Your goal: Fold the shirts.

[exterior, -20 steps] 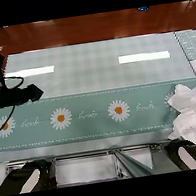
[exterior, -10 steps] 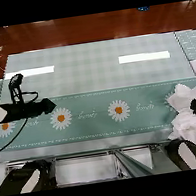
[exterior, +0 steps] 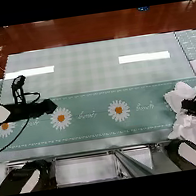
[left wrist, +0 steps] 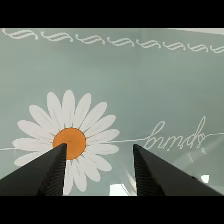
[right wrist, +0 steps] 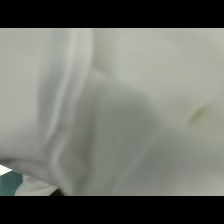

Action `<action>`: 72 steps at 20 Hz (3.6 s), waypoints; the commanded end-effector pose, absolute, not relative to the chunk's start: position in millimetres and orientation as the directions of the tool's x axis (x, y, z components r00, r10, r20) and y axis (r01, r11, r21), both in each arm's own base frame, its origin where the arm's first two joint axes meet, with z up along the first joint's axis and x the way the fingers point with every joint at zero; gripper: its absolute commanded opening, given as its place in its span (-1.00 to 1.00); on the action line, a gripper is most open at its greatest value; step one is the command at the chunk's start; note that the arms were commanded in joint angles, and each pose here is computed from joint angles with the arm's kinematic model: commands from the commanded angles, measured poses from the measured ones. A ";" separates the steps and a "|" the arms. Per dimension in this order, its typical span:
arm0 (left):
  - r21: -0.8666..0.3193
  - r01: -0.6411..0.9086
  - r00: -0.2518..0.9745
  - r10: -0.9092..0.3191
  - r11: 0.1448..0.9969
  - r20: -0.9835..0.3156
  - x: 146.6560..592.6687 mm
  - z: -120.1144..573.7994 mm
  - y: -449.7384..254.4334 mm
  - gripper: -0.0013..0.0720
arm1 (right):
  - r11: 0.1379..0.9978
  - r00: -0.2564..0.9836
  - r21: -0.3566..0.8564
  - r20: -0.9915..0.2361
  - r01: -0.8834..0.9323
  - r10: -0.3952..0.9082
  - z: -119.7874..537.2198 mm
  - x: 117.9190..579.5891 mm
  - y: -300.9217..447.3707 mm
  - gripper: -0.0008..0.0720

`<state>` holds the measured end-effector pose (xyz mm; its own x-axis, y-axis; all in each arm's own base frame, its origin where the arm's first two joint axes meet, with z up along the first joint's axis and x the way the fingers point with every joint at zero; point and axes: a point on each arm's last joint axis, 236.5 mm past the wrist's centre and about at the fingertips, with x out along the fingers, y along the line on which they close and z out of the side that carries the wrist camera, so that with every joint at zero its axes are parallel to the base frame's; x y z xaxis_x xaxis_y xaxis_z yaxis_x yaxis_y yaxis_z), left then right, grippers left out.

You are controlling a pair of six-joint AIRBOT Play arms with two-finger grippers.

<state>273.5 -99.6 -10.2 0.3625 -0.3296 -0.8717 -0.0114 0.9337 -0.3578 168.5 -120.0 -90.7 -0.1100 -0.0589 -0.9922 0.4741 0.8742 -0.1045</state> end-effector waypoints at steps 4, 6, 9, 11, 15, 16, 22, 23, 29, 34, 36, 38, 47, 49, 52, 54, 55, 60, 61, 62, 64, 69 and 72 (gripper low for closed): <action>-0.356 -0.017 0.445 -0.312 0.934 -0.839 297.5 19.7 -85.1 0.43 | 0.919 0.311 0.110 -0.950 0.378 -0.014 8.3 269.4 -107.3 -0.90; -0.362 -0.041 0.518 -0.290 0.931 -0.805 316.6 48.4 -69.7 0.43 | 0.940 0.484 0.130 -0.874 0.314 -0.040 84.0 306.0 -101.4 -0.90; -0.362 -0.042 0.590 -0.270 0.931 -0.761 333.4 85.1 -57.3 0.42 | 0.979 0.682 0.103 -0.730 0.173 -0.044 194.1 341.6 -70.7 -0.91; -0.336 0.006 0.605 -0.271 0.942 -0.749 336.4 98.2 -57.8 0.43 | 0.993 0.792 0.084 -0.610 0.081 -0.013 265.0 352.3 -39.7 -0.91; -0.249 0.018 0.621 -0.206 0.968 -0.757 339.5 102.3 -42.3 0.42 | 0.998 0.925 0.039 -0.373 -0.058 0.069 379.3 341.3 10.0 -0.91; -0.239 0.017 0.618 -0.197 0.971 -0.761 339.3 100.9 -40.3 0.43 | 0.996 0.947 0.027 -0.309 -0.088 0.092 405.5 334.4 20.1 -0.91; -0.252 0.001 0.618 -0.199 0.968 -0.761 339.2 101.0 -40.7 0.42 | 0.974 0.964 0.011 -0.137 -0.228 0.227 480.8 320.5 64.5 -0.91; -0.252 0.001 0.618 -0.199 0.968 -0.761 339.2 101.0 -40.7 0.42 | 0.965 0.954 0.019 -0.146 -0.261 0.261 478.9 324.2 75.7 -0.91; -0.252 0.001 0.617 -0.199 0.968 -0.761 339.2 100.7 -40.7 0.43 | 0.847 0.743 0.066 -0.449 -0.527 0.497 381.9 348.9 190.0 -0.91; -0.252 0.002 0.591 -0.204 0.968 -0.780 333.1 96.0 -41.9 0.42 | 0.732 0.438 0.127 -0.728 -0.670 0.527 254.6 330.3 287.1 -0.90; -0.252 0.001 0.590 -0.204 0.968 -0.781 332.9 95.8 -42.0 0.43 | 0.729 0.345 0.182 -0.789 -0.660 0.509 182.8 332.7 313.5 -0.91; -0.262 0.001 0.589 -0.212 0.965 -0.780 332.6 95.5 -43.9 0.42 | 0.707 0.219 0.351 -0.785 -0.614 0.580 118.6 324.9 348.3 -0.91; -0.360 -0.023 0.500 -0.301 0.933 -0.812 312.8 54.8 -65.2 0.43 | 0.616 -0.133 0.644 -0.733 -0.454 0.668 -15.7 270.8 430.2 0.15; -0.350 -0.012 0.484 -0.300 0.937 -0.822 309.0 47.9 -64.8 0.42 | 0.628 -0.108 0.644 -0.731 -0.436 0.674 1.6 293.7 405.4 0.14; -0.332 -0.004 0.468 -0.291 0.943 -0.835 304.7 47.2 -57.2 0.42 | 0.664 0.007 0.632 -0.723 -0.399 0.691 63.6 343.8 317.1 0.14; -0.323 -0.050 0.432 -0.271 0.945 -0.860 295.7 39.3 -43.0 0.42 | 0.773 0.153 0.521 -0.785 -0.362 0.600 95.5 368.2 221.3 0.14; -0.332 -0.082 0.402 -0.273 0.940 -0.874 287.5 31.7 -37.9 0.42 | 0.849 0.228 0.438 -0.831 -0.296 0.508 102.5 374.6 167.8 0.14; -0.552 -0.182 0.155 -0.531 0.814 -0.833 212.2 -44.8 -103.3 0.42 | 0.913 0.413 0.388 -0.857 0.123 0.308 71.3 334.0 17.3 0.14; -0.597 -0.183 0.131 -0.583 0.781 -0.802 199.7 -55.1 -120.5 0.42 | 0.899 0.406 0.405 -0.859 0.170 0.310 53.2 318.5 11.4 0.14; -0.627 -0.182 0.113 -0.617 0.757 -0.778 190.5 -61.2 -133.7 0.42 | 0.884 0.389 0.420 -0.864 0.206 0.320 34.0 301.7 10.2 0.14; -0.647 -0.155 0.097 -0.640 0.747 -0.762 181.3 -69.3 -151.9 0.42 | 0.856 0.359 0.450 -0.866 0.256 0.348 2.2 275.6 16.4 0.14; -0.602 -0.068 0.046 -0.600 0.796 -0.799 176.4 -97.4 -184.5 0.42 | 0.804 0.285 0.515 -0.852 0.298 0.440 -37.6 241.6 43.4 0.14; -0.591 -0.091 0.032 -0.591 0.801 -0.806 185.5 -109.9 -194.6 0.42 | 0.796 0.269 0.523 -0.849 0.303 0.455 -41.2 236.6 47.5 0.14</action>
<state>178.1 -183.8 -95.6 0.0264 -0.6057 -0.7952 -0.0838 0.7914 -0.6056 246.6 39.9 -32.4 0.2855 0.4256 -0.8587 0.2880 0.8164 0.5005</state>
